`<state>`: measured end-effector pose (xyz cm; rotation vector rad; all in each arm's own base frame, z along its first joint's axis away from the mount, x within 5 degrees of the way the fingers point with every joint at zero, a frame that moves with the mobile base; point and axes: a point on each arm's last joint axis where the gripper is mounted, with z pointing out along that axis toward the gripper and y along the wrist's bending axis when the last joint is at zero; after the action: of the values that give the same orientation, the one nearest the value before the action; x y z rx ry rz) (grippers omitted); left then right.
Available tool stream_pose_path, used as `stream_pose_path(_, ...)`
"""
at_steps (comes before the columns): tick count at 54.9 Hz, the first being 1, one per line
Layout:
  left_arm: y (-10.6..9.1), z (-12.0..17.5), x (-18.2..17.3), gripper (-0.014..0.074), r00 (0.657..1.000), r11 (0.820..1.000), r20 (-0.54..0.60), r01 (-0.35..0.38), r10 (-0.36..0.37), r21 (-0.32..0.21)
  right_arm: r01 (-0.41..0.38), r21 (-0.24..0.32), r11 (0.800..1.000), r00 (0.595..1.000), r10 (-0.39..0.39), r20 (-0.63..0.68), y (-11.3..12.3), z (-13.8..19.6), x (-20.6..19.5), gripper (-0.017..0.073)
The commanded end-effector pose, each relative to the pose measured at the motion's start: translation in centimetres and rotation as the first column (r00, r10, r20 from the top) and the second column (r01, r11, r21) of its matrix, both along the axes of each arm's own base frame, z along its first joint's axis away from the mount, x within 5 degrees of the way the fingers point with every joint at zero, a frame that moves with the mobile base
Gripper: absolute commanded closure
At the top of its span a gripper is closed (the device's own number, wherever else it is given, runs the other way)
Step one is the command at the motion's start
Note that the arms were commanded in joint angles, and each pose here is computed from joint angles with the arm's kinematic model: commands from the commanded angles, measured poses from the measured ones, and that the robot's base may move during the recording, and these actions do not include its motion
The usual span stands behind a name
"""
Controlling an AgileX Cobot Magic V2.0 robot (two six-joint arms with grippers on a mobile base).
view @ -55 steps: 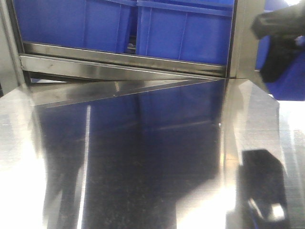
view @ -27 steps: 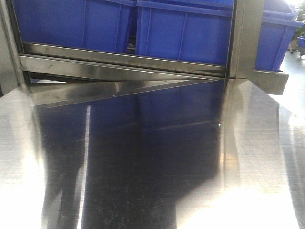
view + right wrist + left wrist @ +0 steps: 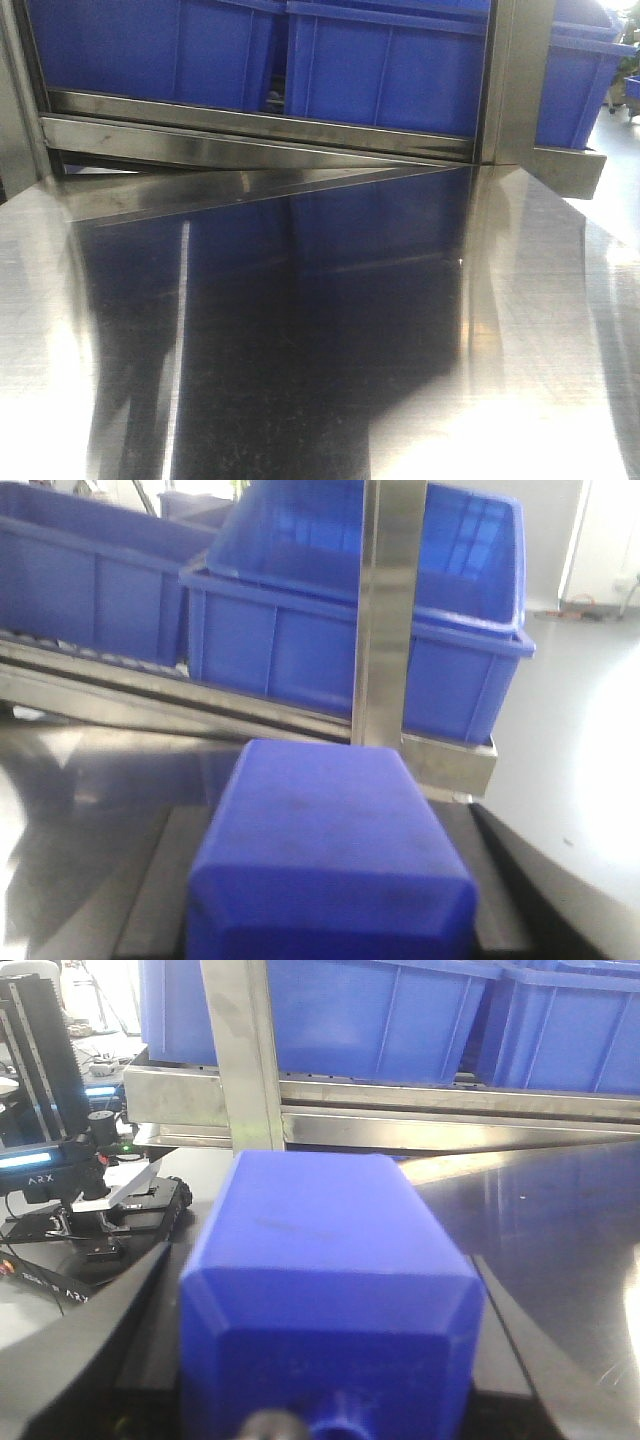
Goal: Pick and sort blue part to right shelf
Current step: 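Lift the blue part with the right gripper off the table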
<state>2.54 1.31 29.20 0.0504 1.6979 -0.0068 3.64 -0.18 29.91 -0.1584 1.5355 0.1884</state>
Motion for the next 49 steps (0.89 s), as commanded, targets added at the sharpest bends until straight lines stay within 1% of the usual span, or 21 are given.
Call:
stream_pose_path(1,-0.2,1.6,-0.1,0.0314,0.995,1.000,0.099,0.021,-0.020,-0.005,-0.043,-0.009,0.999,0.986,0.044,0.162,0.3,2.1,-0.4,0.0354)
stream_pose_path(9,-0.2,1.6,-0.1,0.0314,0.995,1.000,0.099,0.021,-0.020,-0.005,-0.094,0.003,0.996,0.959,0.090,0.268,0.7,3.0,-0.8,0.0354)
stream_pose_path(14,-0.2,1.6,-0.1,0.0314,0.995,1.000,0.099,0.021,-0.020,-0.005,-0.111,0.006,0.994,0.947,0.104,0.303,0.8,3.3,-1.0,0.0354)
stream_pose_path(27,-0.2,1.6,-0.1,0.0314,0.995,1.000,0.099,0.021,-0.020,-0.005,-0.096,0.003,0.995,0.958,0.092,0.273,0.7,3.1,-0.8,0.0354)
stream_pose_path(49,-0.2,1.6,-0.1,0.0314,0.995,1.000,0.099,0.021,-0.020,-0.005,-0.096,0.003,0.995,0.958,0.092,0.271,0.7,3.0,-0.8,0.0354)
